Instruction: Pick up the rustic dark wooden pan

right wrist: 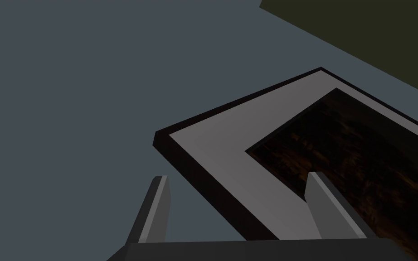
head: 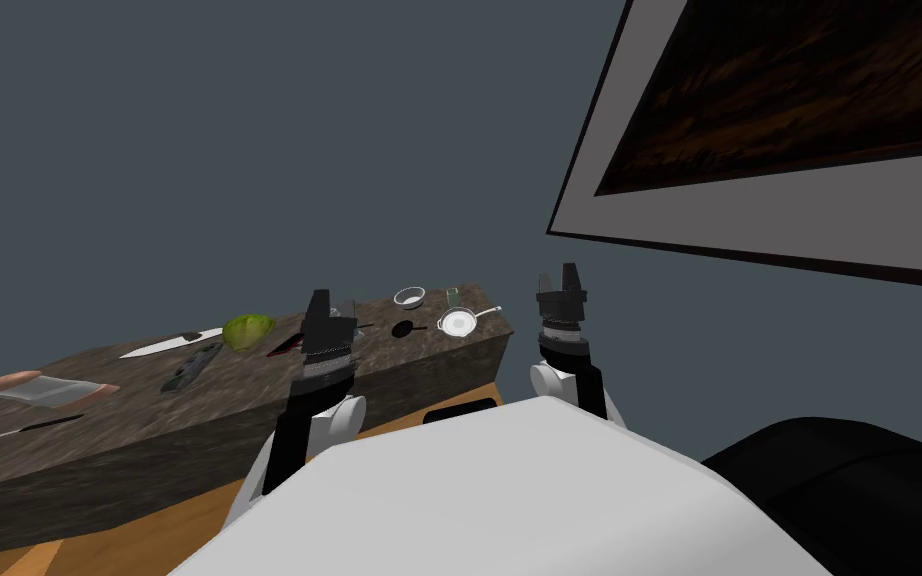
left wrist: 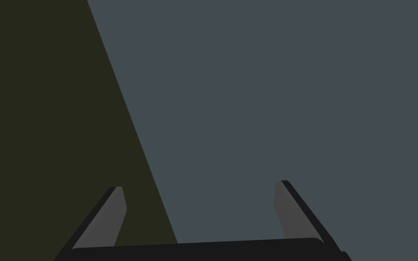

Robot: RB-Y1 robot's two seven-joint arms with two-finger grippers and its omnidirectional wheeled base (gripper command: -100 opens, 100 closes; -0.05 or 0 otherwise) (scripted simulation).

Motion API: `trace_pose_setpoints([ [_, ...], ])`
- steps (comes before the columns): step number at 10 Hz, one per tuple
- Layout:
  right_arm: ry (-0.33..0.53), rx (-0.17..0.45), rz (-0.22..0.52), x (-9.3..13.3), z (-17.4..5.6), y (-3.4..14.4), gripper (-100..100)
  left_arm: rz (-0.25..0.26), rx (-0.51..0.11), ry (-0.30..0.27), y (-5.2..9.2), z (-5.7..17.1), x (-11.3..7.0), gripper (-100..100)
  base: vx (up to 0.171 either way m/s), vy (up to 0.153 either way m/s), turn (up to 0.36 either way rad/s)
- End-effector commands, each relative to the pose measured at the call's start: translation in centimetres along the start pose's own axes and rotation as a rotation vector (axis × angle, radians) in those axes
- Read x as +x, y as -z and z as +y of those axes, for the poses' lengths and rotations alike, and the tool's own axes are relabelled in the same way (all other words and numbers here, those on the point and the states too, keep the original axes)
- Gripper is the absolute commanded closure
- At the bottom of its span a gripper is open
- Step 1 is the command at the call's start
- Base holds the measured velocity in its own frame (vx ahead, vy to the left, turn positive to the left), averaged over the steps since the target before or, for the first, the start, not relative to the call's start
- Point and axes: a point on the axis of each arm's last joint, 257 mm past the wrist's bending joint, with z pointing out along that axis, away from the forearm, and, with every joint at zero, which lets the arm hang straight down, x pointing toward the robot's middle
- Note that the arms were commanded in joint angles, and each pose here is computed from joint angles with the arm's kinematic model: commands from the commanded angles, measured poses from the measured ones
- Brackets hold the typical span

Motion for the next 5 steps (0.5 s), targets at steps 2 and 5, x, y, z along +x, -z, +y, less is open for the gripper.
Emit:
trace_pose_setpoints([
  [2,0.000,0.000,0.000,0.0,0.0,0.0,0,0.031,-0.062,0.019,-0.7,2.4,0.9,-100,-0.021,0.019,0.026],
  [5,0.000,0.000,0.000,0.0,0.0,0.0,0,0.052,-0.120,0.031,-1.1,4.4,1.5,-100,-0.017,0.011,0.030],
])
